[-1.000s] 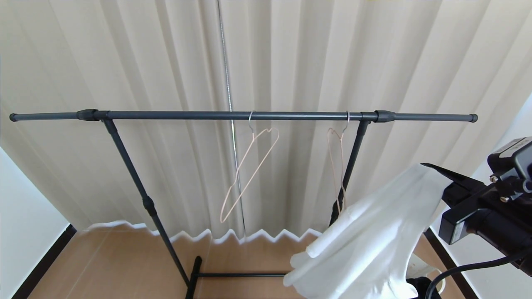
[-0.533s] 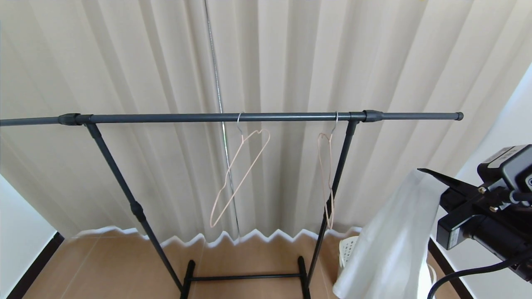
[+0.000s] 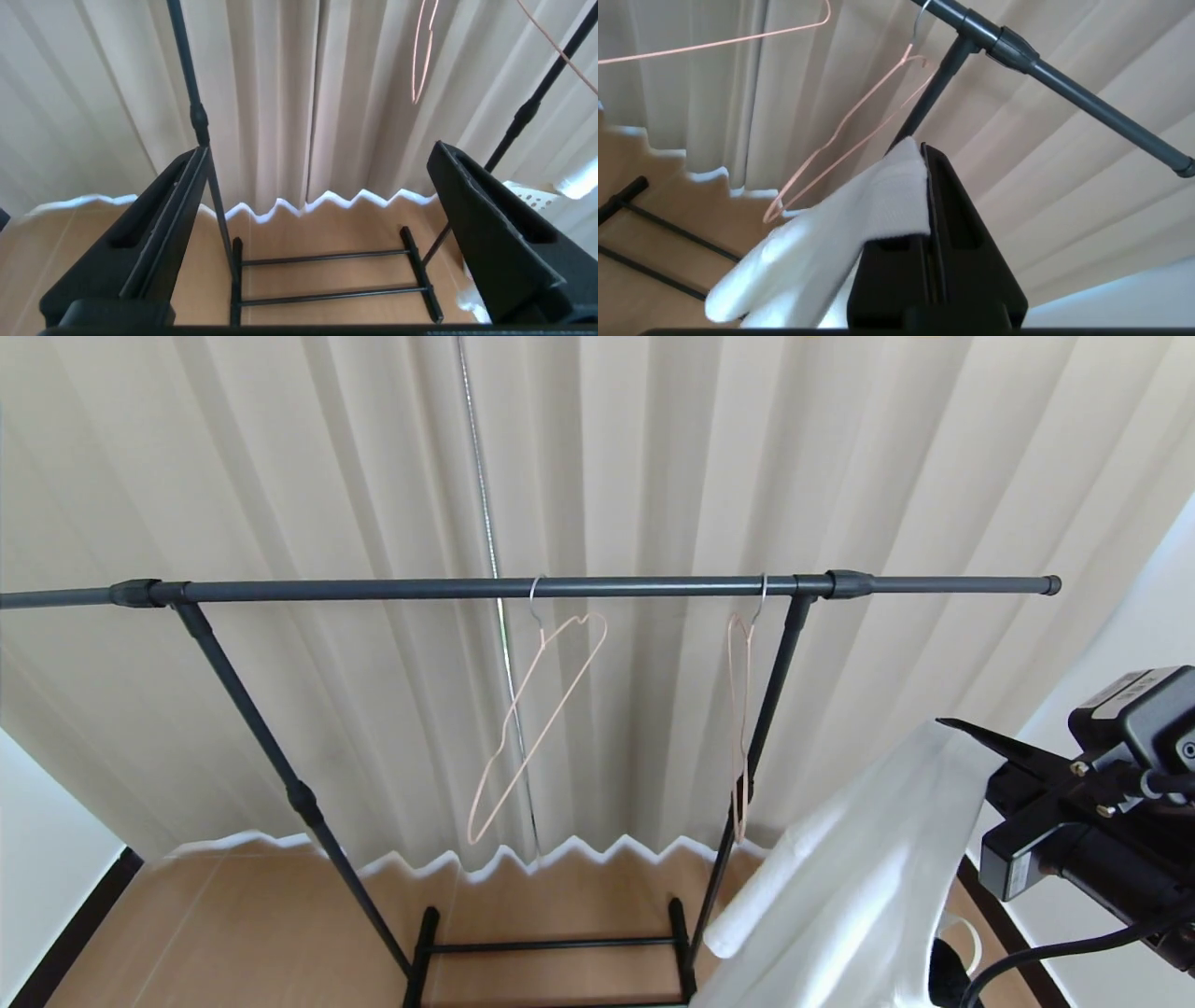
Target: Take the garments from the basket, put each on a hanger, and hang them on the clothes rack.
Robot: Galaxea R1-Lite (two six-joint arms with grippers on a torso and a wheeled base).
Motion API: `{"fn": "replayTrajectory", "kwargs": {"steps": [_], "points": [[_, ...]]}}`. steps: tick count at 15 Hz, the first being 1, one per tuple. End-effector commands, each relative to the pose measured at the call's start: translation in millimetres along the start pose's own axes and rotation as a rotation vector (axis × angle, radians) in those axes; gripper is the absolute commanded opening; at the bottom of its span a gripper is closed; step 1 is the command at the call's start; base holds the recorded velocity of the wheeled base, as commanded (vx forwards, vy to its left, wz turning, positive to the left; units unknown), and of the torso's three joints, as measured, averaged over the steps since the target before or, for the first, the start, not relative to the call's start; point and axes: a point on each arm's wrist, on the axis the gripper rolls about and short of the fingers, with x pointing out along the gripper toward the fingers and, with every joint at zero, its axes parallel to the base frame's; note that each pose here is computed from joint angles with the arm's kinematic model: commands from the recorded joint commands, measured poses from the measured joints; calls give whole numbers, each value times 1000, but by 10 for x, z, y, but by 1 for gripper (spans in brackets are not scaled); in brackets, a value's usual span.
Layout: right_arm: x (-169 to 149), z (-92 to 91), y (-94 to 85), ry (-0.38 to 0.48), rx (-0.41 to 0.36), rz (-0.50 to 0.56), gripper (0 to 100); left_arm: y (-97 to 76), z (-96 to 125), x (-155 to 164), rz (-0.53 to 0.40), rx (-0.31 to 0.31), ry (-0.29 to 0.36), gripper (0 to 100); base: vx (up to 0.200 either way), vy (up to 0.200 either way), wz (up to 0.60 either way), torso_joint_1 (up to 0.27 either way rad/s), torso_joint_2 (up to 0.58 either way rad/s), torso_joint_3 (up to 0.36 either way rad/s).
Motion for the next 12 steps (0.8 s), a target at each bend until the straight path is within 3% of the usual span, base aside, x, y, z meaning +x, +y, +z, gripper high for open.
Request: {"fn": "replayTrajectory", "kwargs": {"steps": [1, 9, 12], "points": [[-3, 7, -5, -3, 1, -2, 0, 1, 2, 0, 3, -1, -2, 100, 0, 0, 0, 0, 0, 0], [14, 44, -13, -14, 7, -5, 0, 0, 2, 0, 1, -1, -2, 100, 0, 0, 0, 2, 1, 29], [11, 31, -9, -10, 6, -5, 0, 0, 2, 0, 1, -1, -2, 100, 0, 0, 0, 129, -297, 7]]}}
